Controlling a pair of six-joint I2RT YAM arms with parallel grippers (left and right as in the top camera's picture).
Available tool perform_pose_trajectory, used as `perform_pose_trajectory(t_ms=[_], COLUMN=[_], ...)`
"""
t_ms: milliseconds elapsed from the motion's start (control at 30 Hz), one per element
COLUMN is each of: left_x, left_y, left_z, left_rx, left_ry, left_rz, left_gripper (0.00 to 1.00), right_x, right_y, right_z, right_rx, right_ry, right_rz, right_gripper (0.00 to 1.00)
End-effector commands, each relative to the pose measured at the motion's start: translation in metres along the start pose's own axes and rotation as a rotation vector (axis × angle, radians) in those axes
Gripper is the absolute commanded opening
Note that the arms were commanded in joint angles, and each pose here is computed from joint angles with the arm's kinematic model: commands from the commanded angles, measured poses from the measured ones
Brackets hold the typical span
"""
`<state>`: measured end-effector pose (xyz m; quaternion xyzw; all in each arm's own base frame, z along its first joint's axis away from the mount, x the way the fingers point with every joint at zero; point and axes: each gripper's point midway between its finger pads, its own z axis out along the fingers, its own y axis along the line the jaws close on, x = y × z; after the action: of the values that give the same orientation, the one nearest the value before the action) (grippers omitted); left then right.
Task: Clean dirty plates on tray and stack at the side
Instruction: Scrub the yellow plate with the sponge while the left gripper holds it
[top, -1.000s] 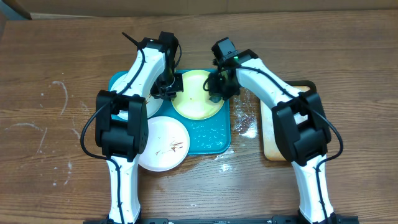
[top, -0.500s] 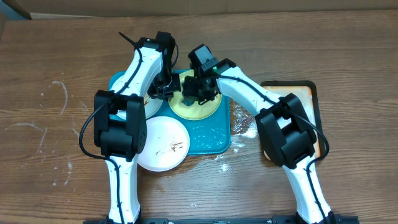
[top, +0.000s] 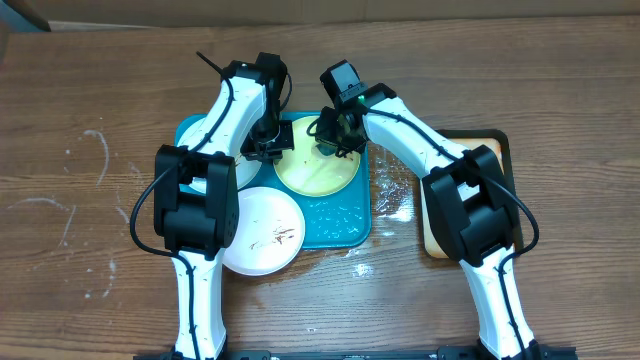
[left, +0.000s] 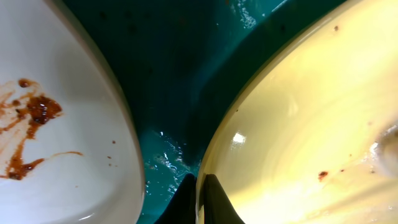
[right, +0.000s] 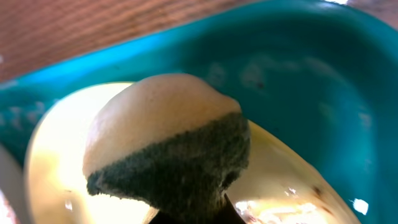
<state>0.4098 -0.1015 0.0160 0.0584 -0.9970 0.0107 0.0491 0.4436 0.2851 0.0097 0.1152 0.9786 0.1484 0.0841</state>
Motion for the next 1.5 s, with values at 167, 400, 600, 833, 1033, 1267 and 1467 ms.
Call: perform_pose_trajectory(t_ms=[167, 400, 600, 833, 1033, 1267, 1467], left_x=[-0.003, -0.003, -0.003, -0.001, 0.0, -0.002, -0.002], left_y=[0.004, 0.004, 0.004, 0.005, 0.005, 0.005, 0.005], left_z=[0.003, 0.003, 0.003, 0.003, 0.003, 0.003, 0.003], left_rx=[-0.03, -0.03, -0.031, -0.034, -0.036, -0.036, -0.037], left_ry=[-0.004, -0.004, -0.003, 0.004, 0.006, 0.001, -0.001], left_rz=[0.002, 0.002, 0.002, 0.003, 0.003, 0.014, 0.014], left_gripper=[0.04, 0.04, 0.04, 0.04, 0.04, 0.04, 0.04], right_x=[0.037, 0.039, 0.025, 0.007, 0.016, 0.001, 0.002], right_y=[-0.059, -0.085, -0.08, -0.027, -0.01, 0.02, 0.053], right_z=[0.009, -0.001, 0.001, 0.019, 0.016, -0.027, -0.044], right_rx=[0.407, 0.508, 0.486, 0.259, 0.177, 0.139, -0.021], right_ry=[0.004, 0.042, -0.02, -0.11, -0.045, -0.058, -0.002], right_rz=[-0.155, -0.173, -0.168, -0.149, -0.141, -0.187, -0.136], right_gripper=[0.04, 0.04, 0.04, 0.04, 0.04, 0.04, 0.04])
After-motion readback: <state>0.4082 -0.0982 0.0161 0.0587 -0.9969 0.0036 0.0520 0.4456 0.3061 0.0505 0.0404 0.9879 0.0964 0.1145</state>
